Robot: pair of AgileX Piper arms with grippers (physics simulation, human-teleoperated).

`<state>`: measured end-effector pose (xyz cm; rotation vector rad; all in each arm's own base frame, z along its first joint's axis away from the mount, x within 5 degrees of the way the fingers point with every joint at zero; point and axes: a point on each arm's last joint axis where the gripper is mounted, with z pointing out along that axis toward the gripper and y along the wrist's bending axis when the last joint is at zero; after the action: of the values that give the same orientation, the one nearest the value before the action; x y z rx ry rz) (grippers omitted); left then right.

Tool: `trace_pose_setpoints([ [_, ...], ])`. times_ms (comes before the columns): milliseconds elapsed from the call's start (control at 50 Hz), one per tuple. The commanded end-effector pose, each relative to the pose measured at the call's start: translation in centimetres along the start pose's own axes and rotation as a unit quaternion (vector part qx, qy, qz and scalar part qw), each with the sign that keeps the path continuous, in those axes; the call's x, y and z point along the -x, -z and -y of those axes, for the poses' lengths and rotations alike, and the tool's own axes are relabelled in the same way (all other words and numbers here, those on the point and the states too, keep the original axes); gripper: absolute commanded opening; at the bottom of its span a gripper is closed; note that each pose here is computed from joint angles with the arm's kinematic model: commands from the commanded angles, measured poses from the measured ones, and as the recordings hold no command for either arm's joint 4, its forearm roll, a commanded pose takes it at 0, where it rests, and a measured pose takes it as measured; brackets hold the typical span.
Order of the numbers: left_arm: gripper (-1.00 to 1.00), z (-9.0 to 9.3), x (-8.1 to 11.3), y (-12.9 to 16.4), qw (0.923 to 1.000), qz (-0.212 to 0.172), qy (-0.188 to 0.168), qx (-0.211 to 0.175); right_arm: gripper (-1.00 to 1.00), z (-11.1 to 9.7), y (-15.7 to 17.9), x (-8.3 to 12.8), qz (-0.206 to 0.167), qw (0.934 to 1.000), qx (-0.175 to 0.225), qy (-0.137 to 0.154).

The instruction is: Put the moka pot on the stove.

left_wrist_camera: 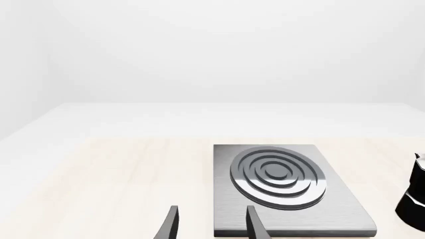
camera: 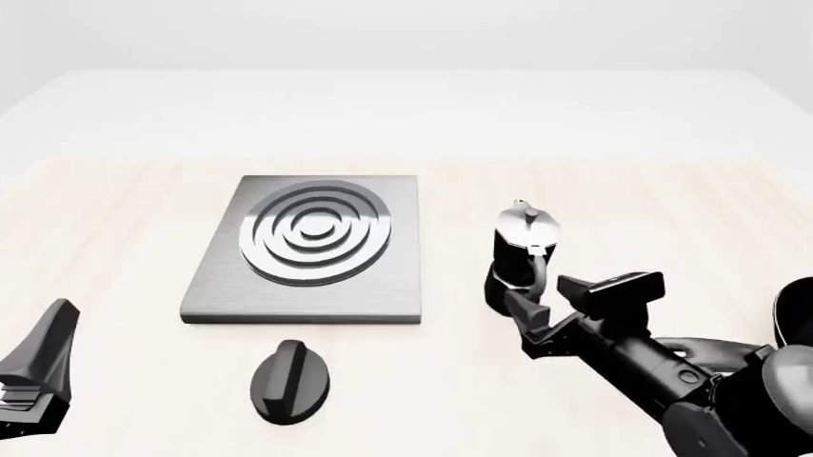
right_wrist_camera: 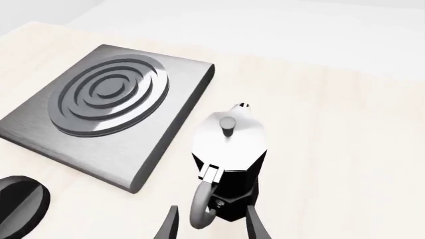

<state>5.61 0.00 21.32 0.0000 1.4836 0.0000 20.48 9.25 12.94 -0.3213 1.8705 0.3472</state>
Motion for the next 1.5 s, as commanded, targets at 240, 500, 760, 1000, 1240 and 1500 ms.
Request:
trace_pose_setpoints([
  [240,1.00,0.0,0.0,0.0,1.0000,0.000,0.000,0.000,1.00,0.0,-0.2,-0.2,0.000,1.0000,0.000,0.000],
  [500,1.00,0.0,0.0,0.0,1.0000,0.000,0.000,0.000,-1.00,-0.1,-0.2,0.0,0.003,1.0000,0.003,0.004],
  [760,1.00,0.0,0.0,0.0,1.0000,0.000,0.000,0.000,-1.00,-0.3,0.7,1.3,0.015,0.9998,0.006,0.008],
  [1000,1.00,0.0,0.0,0.0,1.0000,0.000,0.000,0.000,-1.00,-0.5,2.5,3.7,0.039,0.9990,0.008,0.018],
  [1240,1.00,0.0,0.0,0.0,1.0000,0.000,0.000,0.000,-1.00,-0.8,3.2,5.7,0.063,0.9977,0.012,0.022],
  [1500,1.00,0.0,0.0,0.0,1.0000,0.000,0.000,0.000,-1.00,-1.1,3.2,7.8,0.084,0.9960,0.016,0.028],
])
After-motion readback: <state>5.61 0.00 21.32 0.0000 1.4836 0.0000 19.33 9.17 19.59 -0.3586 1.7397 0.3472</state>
